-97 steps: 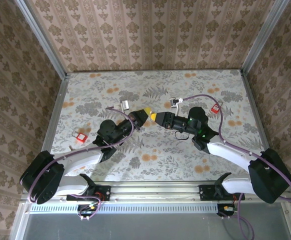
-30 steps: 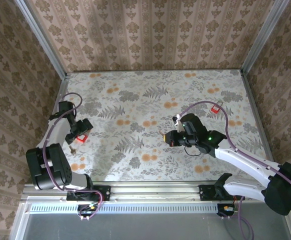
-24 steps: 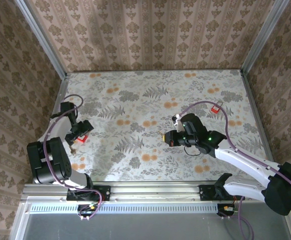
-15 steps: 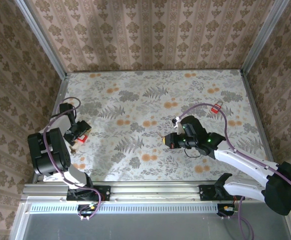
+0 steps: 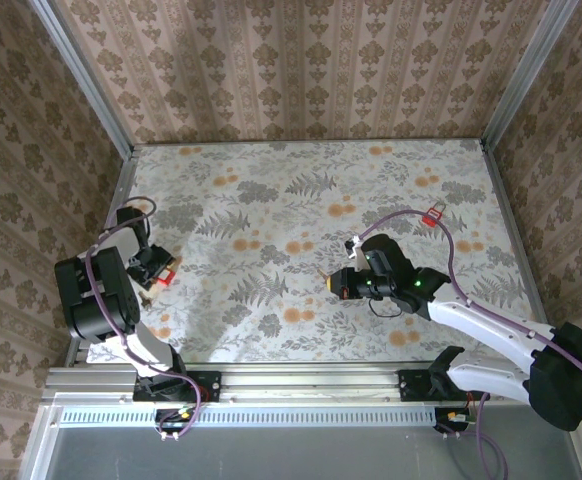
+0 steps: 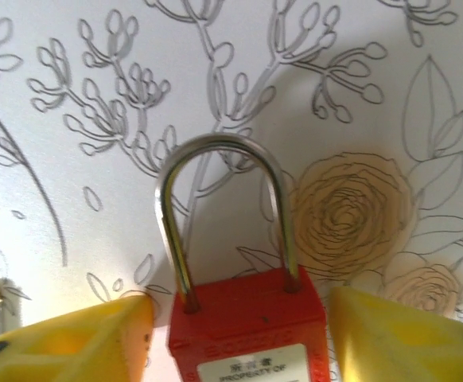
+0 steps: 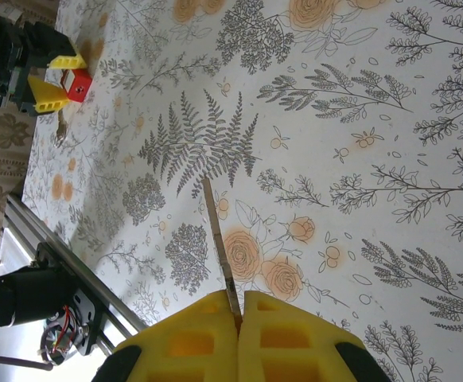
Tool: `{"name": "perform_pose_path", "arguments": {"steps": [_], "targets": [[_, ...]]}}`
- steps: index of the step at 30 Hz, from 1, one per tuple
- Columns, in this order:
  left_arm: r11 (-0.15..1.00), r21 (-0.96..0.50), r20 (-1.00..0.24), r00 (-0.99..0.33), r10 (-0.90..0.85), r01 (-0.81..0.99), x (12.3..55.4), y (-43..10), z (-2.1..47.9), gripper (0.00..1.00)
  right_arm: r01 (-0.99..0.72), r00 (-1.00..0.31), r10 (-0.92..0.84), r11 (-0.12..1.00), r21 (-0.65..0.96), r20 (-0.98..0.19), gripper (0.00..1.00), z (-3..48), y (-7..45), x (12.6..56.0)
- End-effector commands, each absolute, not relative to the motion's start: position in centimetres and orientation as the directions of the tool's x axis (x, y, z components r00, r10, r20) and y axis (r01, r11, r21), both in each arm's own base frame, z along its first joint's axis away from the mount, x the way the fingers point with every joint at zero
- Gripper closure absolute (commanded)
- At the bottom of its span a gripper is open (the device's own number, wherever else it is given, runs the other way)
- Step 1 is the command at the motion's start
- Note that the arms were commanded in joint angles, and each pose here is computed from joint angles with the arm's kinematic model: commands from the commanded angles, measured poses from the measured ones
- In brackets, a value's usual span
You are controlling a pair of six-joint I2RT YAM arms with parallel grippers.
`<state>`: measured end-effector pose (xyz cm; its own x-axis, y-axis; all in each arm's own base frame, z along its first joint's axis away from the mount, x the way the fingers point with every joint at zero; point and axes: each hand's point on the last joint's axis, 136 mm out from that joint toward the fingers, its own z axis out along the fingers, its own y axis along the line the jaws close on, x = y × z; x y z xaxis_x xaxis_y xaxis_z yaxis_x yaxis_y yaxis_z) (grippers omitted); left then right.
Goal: Unlock with the key
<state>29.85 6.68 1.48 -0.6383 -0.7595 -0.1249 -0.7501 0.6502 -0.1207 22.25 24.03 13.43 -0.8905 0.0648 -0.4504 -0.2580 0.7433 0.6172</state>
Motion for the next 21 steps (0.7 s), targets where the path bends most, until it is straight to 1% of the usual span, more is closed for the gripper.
{"name": "perform_pose_path", "arguments": {"steps": [1,6,10,16,21], "targets": [[0.652,-0.229,-0.096,-0.649,-0.754,-0.723,31.8,5.0,0.0,0.48,-0.254,-0.888,0.072,0.746,0.615,-0.454,1.0,13.5,24.1,22.4],[0.644,-0.286,-0.082,-0.651,-0.754,-0.71,32.1,4.1,0.0,0.66,-0.26,-0.888,0.068,0.74,0.62,-0.454,1.0,13.8,24.6,22.6],[0.637,-0.373,-0.084,-0.659,-0.747,-0.675,32.7,2.5,0.8,0.75,-0.27,-0.889,0.054,0.74,0.616,-0.455,1.0,14.0,25.2,22.7],[0.601,-0.546,-0.09,-0.672,-0.735,-0.584,34.3,-1.5,4.1,0.78,-0.328,-0.868,0.01,0.741,0.587,-0.497,1.0,15.0,26.4,22.9],[0.571,-0.648,-0.099,-0.688,-0.719,-0.503,35.1,-4.6,7.8,0.8,-0.35,-0.853,-0.012,0.755,0.554,-0.522,1.0,16.0,27.0,23.4]]}}
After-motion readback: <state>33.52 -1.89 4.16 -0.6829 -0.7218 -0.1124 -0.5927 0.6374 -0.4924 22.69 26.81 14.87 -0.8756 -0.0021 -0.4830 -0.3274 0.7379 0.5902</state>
